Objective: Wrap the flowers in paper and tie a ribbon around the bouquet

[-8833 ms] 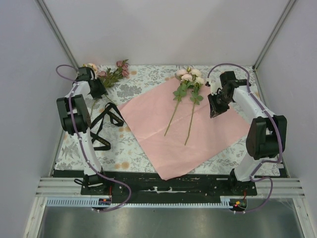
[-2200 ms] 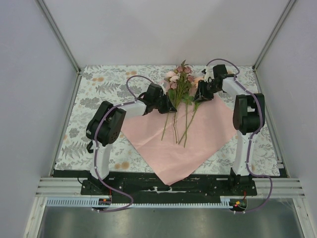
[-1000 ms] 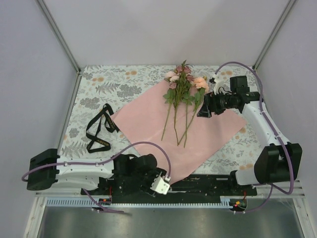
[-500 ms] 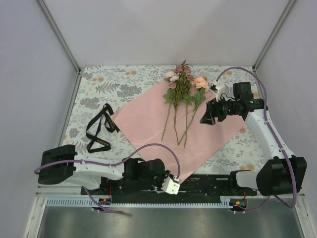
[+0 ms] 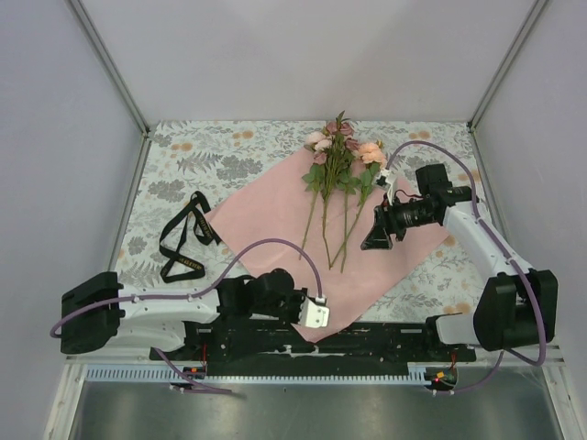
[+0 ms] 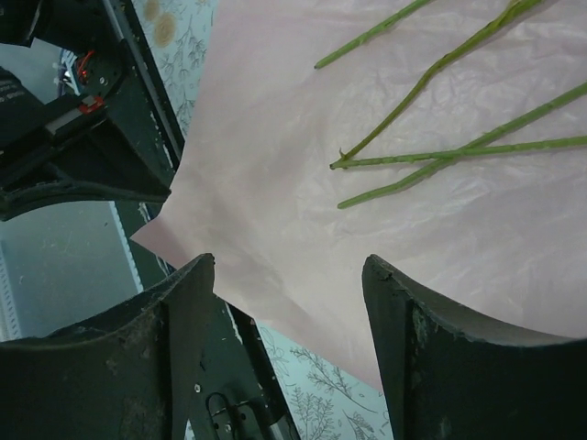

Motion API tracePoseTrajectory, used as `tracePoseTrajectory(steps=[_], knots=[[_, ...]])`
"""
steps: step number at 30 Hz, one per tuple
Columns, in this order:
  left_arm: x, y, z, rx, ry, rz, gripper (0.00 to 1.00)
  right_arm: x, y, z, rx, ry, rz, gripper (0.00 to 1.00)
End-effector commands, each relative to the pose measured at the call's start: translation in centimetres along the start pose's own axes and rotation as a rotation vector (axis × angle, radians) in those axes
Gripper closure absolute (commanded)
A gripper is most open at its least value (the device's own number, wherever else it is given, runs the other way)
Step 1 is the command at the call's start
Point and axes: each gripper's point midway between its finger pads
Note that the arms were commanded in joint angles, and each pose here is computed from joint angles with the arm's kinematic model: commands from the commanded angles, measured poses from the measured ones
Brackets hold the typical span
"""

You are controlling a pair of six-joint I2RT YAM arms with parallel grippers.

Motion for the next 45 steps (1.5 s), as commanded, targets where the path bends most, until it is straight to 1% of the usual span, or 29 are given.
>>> tracePoseTrajectory(steps=[1, 3, 4, 5, 6, 7, 10, 11, 12, 15, 17, 19, 21, 22, 23, 24, 25, 26, 29, 33, 35, 38, 40, 43, 45], knots=[[1.7, 2.5, 0.4, 0.029, -0.079, 0.054, 0.98, -0.2, 1.4, -1.1, 0.113, 0.008, -0.009, 0.27], [2.1, 1.0, 0.9, -0.103, -0.090, 0.019, 0.98, -0.5, 1.3, -1.5, 0.114, 0.027, -0.020, 0.27], [2.1, -0.5, 1.4, -0.178, -0.092, 0.012, 0.90, -0.6, 1.2, -1.6, 0.109, 0.032, -0.021, 0.27], [2.4, -1.4, 1.8, -0.212, -0.101, 0.000, 0.62, -0.6, 1.0, -1.6, 0.104, 0.033, -0.022, 0.27], [2.5, -2.3, 2.0, -0.224, -0.096, -0.018, 0.44, -0.6, 0.8, -1.6, 0.098, 0.038, -0.024, 0.27], [2.2, -3.2, 2.0, -0.224, -0.082, -0.043, 0.22, -0.5, 0.8, -1.6, 0.093, 0.042, -0.025, 0.27], [1.3, -5.5, 1.4, -0.241, -0.042, -0.134, 0.20, -0.6, 0.7, -1.6, 0.089, 0.048, -0.031, 0.27], [0.9, -5.4, 1.0, -0.210, -0.014, -0.145, 0.20, -0.8, 0.6, -1.7, 0.090, 0.052, -0.035, 0.26], [0.6, -5.2, 0.4, -0.191, 0.007, -0.141, 0.20, -0.8, 0.7, -1.7, 0.090, 0.053, -0.038, 0.26], [0.3, -4.4, -1.0, -0.152, 0.047, -0.108, 0.25, -0.8, 0.6, -1.6, 0.085, 0.053, -0.040, 0.27], [0.3, -4.5, -1.7, -0.150, 0.049, -0.099, 0.28, -0.9, 0.5, -1.6, 0.079, 0.055, -0.039, 0.27], [0.7, -4.3, -2.3, -0.118, 0.035, -0.106, 0.33, -0.8, 0.5, -1.6, 0.073, 0.055, -0.040, 0.27], [0.4, -4.2, -2.8, -0.095, 0.044, -0.104, 0.45, -0.8, 0.5, -1.5, 0.069, 0.056, -0.032, 0.27], [0.3, -4.0, -2.8, -0.078, 0.053, -0.098, 0.56, -0.9, 0.6, -1.3, 0.065, 0.056, -0.027, 0.27], [0.4, -3.4, -2.8, -0.053, 0.055, -0.098, 0.73, -0.9, 0.6, -1.3, 0.061, 0.057, -0.017, 0.27], [0.6, -3.1, -2.5, -0.039, 0.052, -0.100, 0.85, -1.0, 0.6, -1.2, 0.058, 0.058, -0.011, 0.27], [0.9, -2.8, -2.2, -0.028, 0.041, -0.103, 0.93, -1.0, 0.7, -1.1, 0.058, 0.054, -0.003, 0.27], [1.4, -2.2, -1.9, -0.007, 0.024, -0.096, 0.98, -1.0, 0.8, -1.1, 0.058, 0.051, 0.006, 0.27], [2.6, -0.2, -0.5, 0.011, -0.036, -0.039, 0.98, -0.8, 1.0, -1.1, 0.071, 0.042, 0.008, 0.27], [2.8, 3.2, 0.6, 0.036, -0.072, 0.032, 0.98, -0.7, 1.6, -1.5, 0.120, 0.028, -0.032, 0.27], [2.1, 5.6, 1.0, 0.062, -0.067, 0.089, 0.98, -0.7, 1.9, -1.7, 0.147, 0.022, -0.054, 0.27], [1.0, 7.9, 0.9, 0.089, -0.054, 0.153, 0.98, -0.2, 2.0, -2.1, 0.172, 0.003, -0.081, 0.25], [-0.3, 9.1, 0.8, 0.121, -0.027, 0.172, 0.98, 0.0, 2.2, -2.6, 0.191, 0.001, -0.105, 0.23], [-1.3, 10.9, 0.7, 0.166, -0.014, 0.162, 0.98, 0.1, 2.2, -3.8, 0.196, 0.020, -0.123, 0.16], [-1.7, 12.2, 0.6, 0.193, -0.009, 0.160, 0.98, -0.1, 1.9, -4.7, 0.195, 0.040, -0.150, 0.15]])
Point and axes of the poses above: each gripper's point midway between its finger pads, its own z axis back along the fingers, its own y axis along the line the jaws close on, x = y × z, and after that the axes turned 10 degrees about -z, right-handed
